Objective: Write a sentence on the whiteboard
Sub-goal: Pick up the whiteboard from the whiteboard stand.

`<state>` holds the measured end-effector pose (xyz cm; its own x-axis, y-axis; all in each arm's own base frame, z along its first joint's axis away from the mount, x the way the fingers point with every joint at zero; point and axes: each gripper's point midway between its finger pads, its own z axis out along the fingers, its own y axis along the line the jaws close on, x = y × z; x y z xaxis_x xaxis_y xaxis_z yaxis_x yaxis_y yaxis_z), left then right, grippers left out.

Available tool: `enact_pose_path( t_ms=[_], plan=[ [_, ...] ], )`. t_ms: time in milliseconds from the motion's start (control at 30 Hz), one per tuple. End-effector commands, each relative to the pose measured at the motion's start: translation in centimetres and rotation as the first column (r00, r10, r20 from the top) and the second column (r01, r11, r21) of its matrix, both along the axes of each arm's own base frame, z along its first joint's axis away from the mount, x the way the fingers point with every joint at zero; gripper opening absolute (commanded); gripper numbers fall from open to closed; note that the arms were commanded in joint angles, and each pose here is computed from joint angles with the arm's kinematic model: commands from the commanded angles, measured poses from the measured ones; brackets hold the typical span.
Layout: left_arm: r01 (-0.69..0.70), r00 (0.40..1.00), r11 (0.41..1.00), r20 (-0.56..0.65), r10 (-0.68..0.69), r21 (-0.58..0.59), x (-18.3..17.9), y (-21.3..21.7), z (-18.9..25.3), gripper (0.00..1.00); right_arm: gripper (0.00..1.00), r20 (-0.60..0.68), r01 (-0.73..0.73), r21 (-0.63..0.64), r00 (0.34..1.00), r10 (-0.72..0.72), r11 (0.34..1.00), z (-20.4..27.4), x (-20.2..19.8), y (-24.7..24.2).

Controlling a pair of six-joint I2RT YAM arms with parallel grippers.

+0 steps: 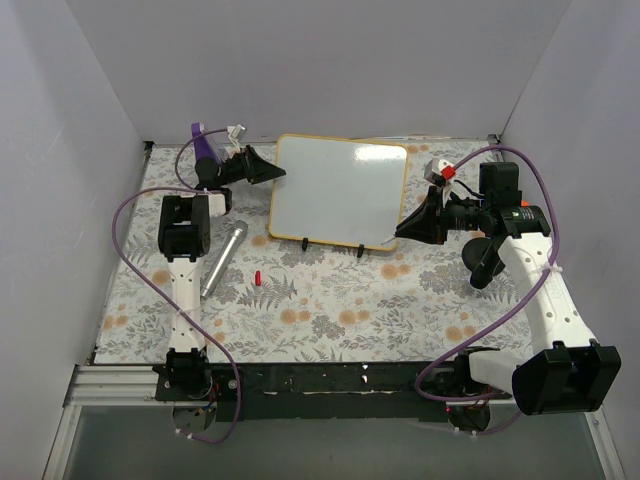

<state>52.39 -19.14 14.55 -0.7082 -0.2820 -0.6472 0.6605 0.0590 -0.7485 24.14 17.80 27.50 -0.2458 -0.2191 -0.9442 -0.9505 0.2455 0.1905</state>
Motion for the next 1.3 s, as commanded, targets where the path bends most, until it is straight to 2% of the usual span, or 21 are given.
enact_pose_path(
  t_ms=[0,233,467,533,567,667,1033,1267],
  plan=[
    [0.042,0.976,0.998,0.212,-0.049,0.037,-0.6,-0.9,3.9,0.62,0.01,0.030,-0.011,0.021,0.999,0.011,1.000,0.6,0.0,0.0],
    [0.068,0.989,0.995,0.126,-0.077,0.078,0.3,-1.7,3.4,0.54,0.01,0.038,-0.015,0.025,0.999,0.014,1.000,0.7,-0.2,0.1],
    [0.098,0.987,0.991,0.118,-0.108,0.093,0.1,-2.0,4.4,0.42,0.01,0.039,-0.016,0.025,0.999,0.015,1.000,0.7,-0.3,0.1],
    [0.111,0.985,0.989,0.124,-0.123,0.099,-0.1,-2.1,4.6,0.20,0.01,0.039,-0.015,0.025,0.999,0.014,1.000,0.7,-0.3,0.1],
    [0.115,0.984,0.989,0.124,-0.126,0.098,-0.3,-2.1,4.7,0.12,0.01,0.042,-0.015,0.025,0.999,0.014,1.000,0.8,-0.3,0.1],
    [0.107,0.985,0.991,0.128,-0.117,0.083,-0.5,-2.1,5.8,0.00,0.01,0.044,-0.015,0.026,0.999,0.013,1.000,0.8,-0.4,0.1],
    [-0.038,0.974,0.999,0.224,0.043,-0.024,0.9,-1.8,14.6,0.00,0.01,0.059,-0.014,0.028,0.998,0.013,1.000,1.2,-0.7,0.0],
    [-0.119,0.940,0.990,0.314,0.135,-0.070,1.0,-1.6,19.2,0.00,0.01,0.073,-0.014,0.030,0.997,0.011,0.999,1.6,-1.0,0.0]
  ],
)
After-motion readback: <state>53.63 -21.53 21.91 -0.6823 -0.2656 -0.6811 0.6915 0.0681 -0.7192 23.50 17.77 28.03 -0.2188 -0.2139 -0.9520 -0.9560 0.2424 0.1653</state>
